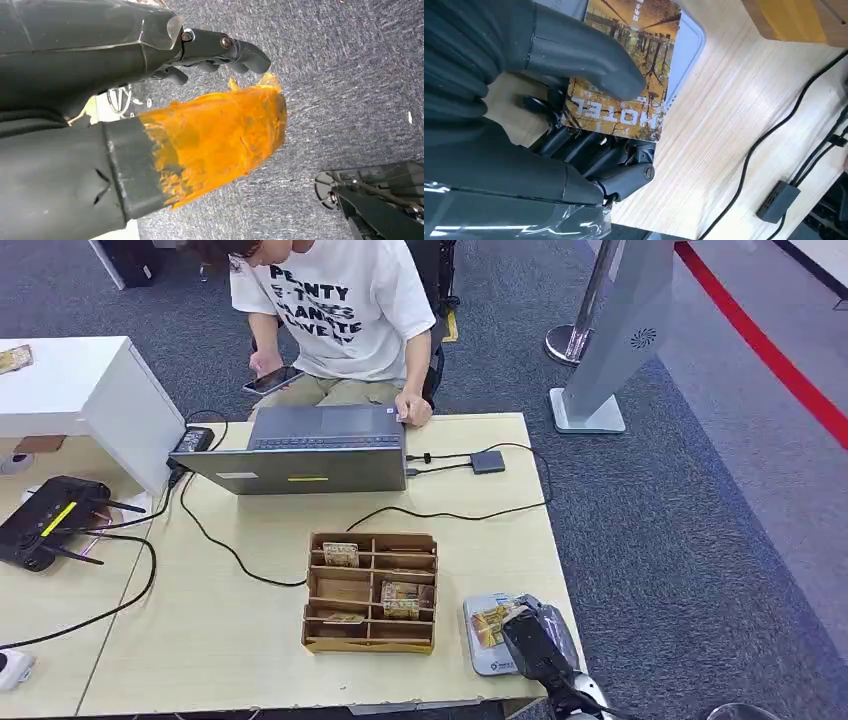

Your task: Pass the card to the sensor for recognition and then transmit it.

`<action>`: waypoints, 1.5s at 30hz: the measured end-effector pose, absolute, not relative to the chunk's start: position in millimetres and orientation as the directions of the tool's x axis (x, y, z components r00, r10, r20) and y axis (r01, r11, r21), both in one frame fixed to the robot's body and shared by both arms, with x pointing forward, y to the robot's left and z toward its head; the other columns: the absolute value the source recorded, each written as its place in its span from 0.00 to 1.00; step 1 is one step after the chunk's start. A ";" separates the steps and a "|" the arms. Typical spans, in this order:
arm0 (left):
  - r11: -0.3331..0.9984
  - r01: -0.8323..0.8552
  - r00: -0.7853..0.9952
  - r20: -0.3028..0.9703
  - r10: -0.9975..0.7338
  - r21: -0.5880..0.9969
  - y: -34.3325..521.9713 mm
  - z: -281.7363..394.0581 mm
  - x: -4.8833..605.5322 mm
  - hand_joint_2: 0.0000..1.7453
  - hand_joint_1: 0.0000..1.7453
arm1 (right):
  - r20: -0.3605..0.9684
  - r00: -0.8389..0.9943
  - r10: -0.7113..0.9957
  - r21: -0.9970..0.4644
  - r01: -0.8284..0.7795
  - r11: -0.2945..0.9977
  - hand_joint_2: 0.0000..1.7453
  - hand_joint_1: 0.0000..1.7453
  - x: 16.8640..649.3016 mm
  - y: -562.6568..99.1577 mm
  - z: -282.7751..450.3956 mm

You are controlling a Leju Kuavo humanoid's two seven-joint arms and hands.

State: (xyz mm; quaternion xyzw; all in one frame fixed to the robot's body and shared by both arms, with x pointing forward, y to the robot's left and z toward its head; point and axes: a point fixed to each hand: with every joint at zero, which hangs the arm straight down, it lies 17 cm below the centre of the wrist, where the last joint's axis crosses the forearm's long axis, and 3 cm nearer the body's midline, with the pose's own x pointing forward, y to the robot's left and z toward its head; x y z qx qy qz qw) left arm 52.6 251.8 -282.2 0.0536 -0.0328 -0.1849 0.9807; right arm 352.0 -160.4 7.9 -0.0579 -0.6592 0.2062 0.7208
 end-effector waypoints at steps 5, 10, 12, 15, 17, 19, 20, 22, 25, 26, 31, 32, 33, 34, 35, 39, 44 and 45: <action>0.926 0.359 0.930 0.044 -0.366 0.117 251.8 -282.2 52.6 0.00 0.00 | 0.927 0.046 0.373 -0.355 -0.221 0.908 1.00 1.00 352.1 -160.2 8.0; 0.927 0.358 0.930 0.044 -0.365 0.116 251.6 -282.2 52.5 0.00 0.00 | 0.926 0.046 0.375 -0.356 -0.224 0.907 1.00 1.00 352.2 -159.9 7.8; 0.927 0.357 0.930 0.044 -0.364 0.116 251.7 -282.2 52.4 0.00 0.00 | 0.926 0.047 0.375 -0.356 -0.226 0.907 1.00 1.00 352.2 -159.5 7.7; 0.927 0.356 0.931 0.044 -0.363 0.115 251.6 -282.2 52.3 0.00 0.00 | 0.925 0.048 0.376 -0.356 -0.226 0.907 1.00 1.00 352.6 -159.6 7.5; 0.927 0.356 0.931 0.044 -0.363 0.114 251.5 -282.2 52.3 0.00 0.00 | 0.925 0.048 0.376 -0.356 -0.228 0.906 1.00 1.00 352.8 -159.2 7.6; 0.928 0.356 0.931 0.044 -0.363 0.114 251.4 -282.2 52.2 0.00 0.00 | 0.925 0.048 0.376 -0.356 -0.229 0.906 1.00 1.00 352.8 -159.1 7.6; 0.927 0.356 0.931 0.044 -0.363 0.114 251.4 -282.2 52.2 0.00 0.00 | 0.925 0.049 0.376 -0.356 -0.230 0.906 1.00 1.00 352.7 -158.9 7.4; 0.927 0.358 0.930 0.044 -0.364 0.113 251.4 -282.2 52.2 0.00 0.00 | 0.925 0.050 0.377 -0.357 -0.231 0.905 1.00 1.00 352.7 -158.9 6.8; 0.927 0.358 0.930 0.044 -0.365 0.113 251.3 -282.2 52.2 0.00 0.00 | 0.924 0.051 0.379 -0.358 -0.232 0.905 1.00 1.00 352.6 -158.9 6.2; 0.927 0.358 0.930 0.044 -0.365 0.113 251.2 -282.2 52.1 0.00 0.00 | 0.924 0.051 0.379 -0.358 -0.232 0.904 1.00 1.00 352.6 -158.9 6.1; 0.927 0.358 0.930 0.044 -0.365 0.113 251.2 -282.2 52.2 0.00 0.00 | 0.923 0.052 0.381 -0.360 -0.233 0.904 1.00 1.00 352.5 -158.8 5.4; 0.927 0.358 0.930 0.044 -0.365 0.112 251.2 -282.2 52.1 0.00 0.00 | 0.923 0.053 0.381 -0.360 -0.233 0.904 1.00 1.00 352.5 -158.9 5.2; 0.927 0.358 0.930 0.044 -0.364 0.112 251.2 -282.2 52.1 0.00 0.00 | 0.923 0.053 0.381 -0.360 -0.233 0.904 1.00 1.00 352.5 -158.9 5.2; 0.927 0.358 0.930 0.044 -0.364 0.112 251.2 -282.2 52.1 0.00 0.00 | 0.923 0.053 0.381 -0.360 -0.233 0.903 1.00 1.00 352.5 -159.0 5.0; 0.927 0.358 0.930 0.044 -0.364 0.112 251.2 -282.2 52.1 0.00 0.00 | 0.923 0.053 0.382 -0.360 -0.233 0.903 1.00 1.00 352.5 -159.0 4.9; 0.927 0.358 0.930 0.044 -0.364 0.113 251.3 -282.2 52.1 0.00 0.00 | 0.923 0.053 0.382 -0.361 -0.232 0.903 1.00 1.00 352.4 -159.0 4.8; 0.927 0.357 0.930 0.044 -0.364 0.114 251.5 -282.2 52.2 0.00 0.00 | 0.923 0.053 0.382 -0.361 -0.233 0.903 1.00 1.00 352.3 -158.7 4.8; 0.927 0.357 0.930 0.044 -0.364 0.114 251.5 -282.2 52.2 0.00 0.00 | 0.923 0.053 0.382 -0.361 -0.232 0.903 1.00 1.00 352.3 -158.8 4.9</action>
